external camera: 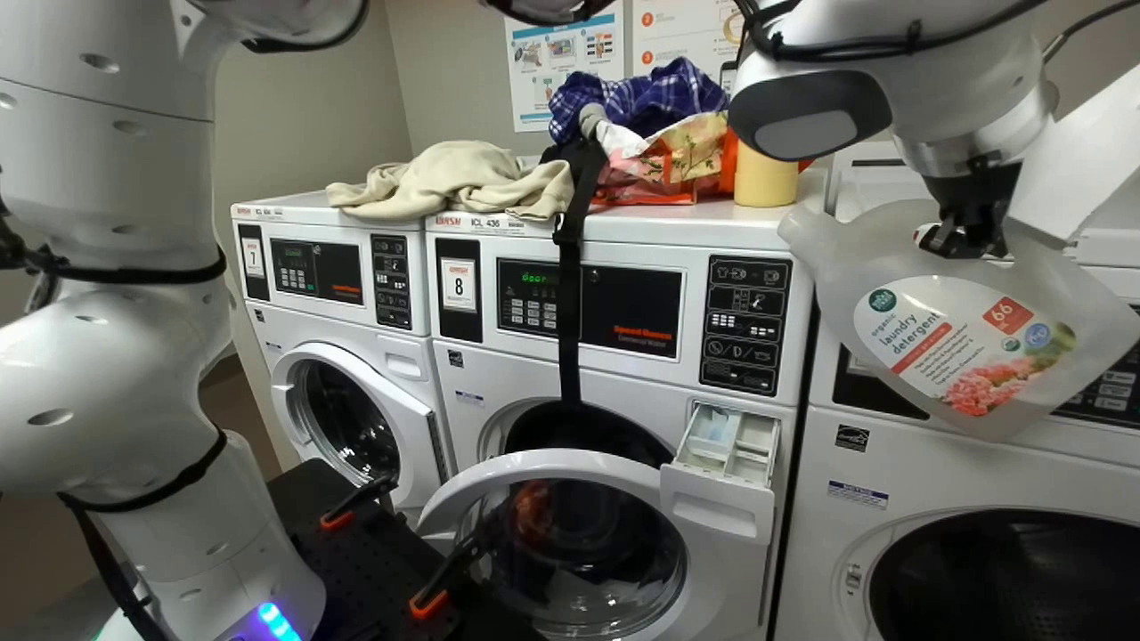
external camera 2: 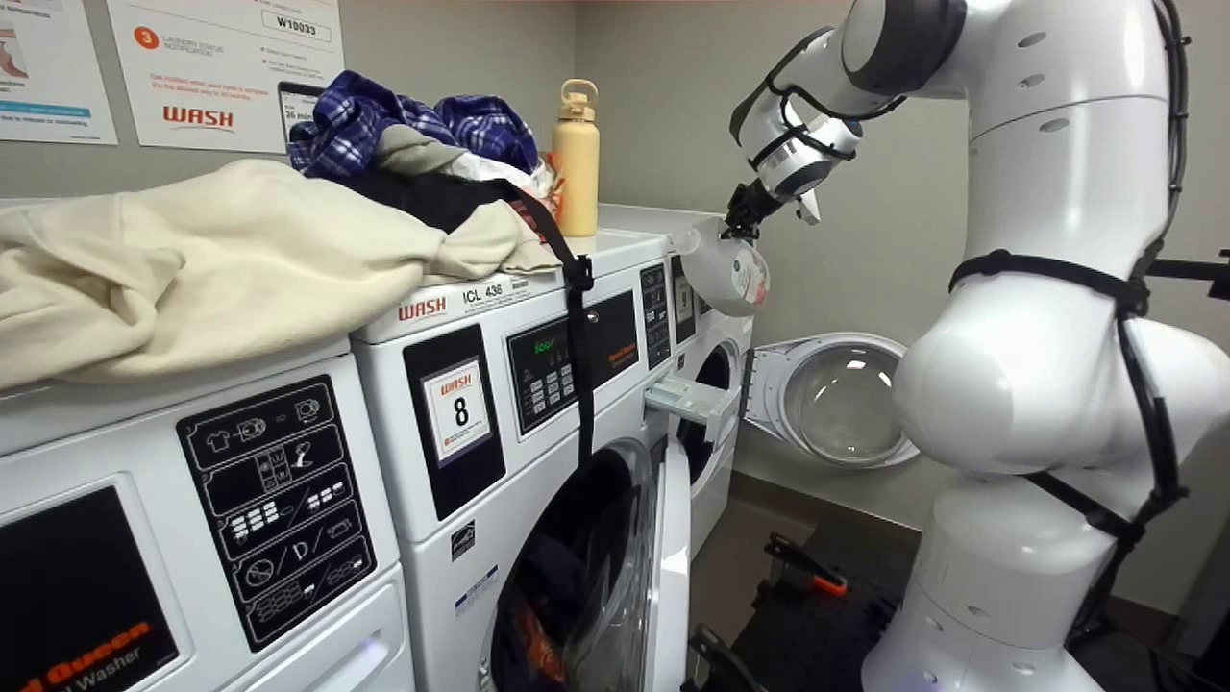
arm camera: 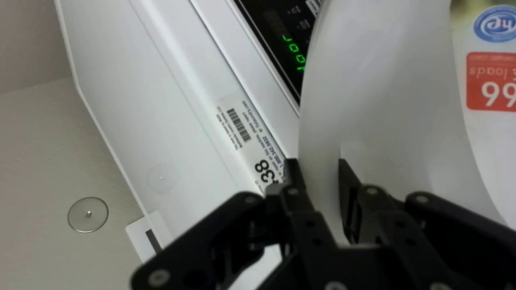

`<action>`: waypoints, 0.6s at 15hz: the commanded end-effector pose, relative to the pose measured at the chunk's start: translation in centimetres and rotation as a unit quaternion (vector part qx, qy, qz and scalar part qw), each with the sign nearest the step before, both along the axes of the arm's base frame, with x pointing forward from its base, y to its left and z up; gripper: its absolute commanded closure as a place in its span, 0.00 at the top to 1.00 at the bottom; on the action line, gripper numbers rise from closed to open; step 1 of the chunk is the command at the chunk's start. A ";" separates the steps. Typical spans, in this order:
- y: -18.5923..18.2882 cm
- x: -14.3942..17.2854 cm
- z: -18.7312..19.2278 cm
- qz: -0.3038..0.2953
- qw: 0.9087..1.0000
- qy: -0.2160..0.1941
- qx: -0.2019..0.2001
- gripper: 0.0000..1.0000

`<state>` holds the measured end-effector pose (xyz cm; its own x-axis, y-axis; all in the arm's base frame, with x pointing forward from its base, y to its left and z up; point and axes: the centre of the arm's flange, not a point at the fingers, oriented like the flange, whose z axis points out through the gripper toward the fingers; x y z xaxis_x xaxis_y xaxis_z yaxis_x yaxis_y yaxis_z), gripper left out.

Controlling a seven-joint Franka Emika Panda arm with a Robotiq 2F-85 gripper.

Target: Pour the detergent into the washing machine.

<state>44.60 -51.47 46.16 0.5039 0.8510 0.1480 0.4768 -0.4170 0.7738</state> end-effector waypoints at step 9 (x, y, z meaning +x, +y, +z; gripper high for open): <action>-1.8 -7.7 -5.7 0.028 0.997 0.003 -0.074 0.11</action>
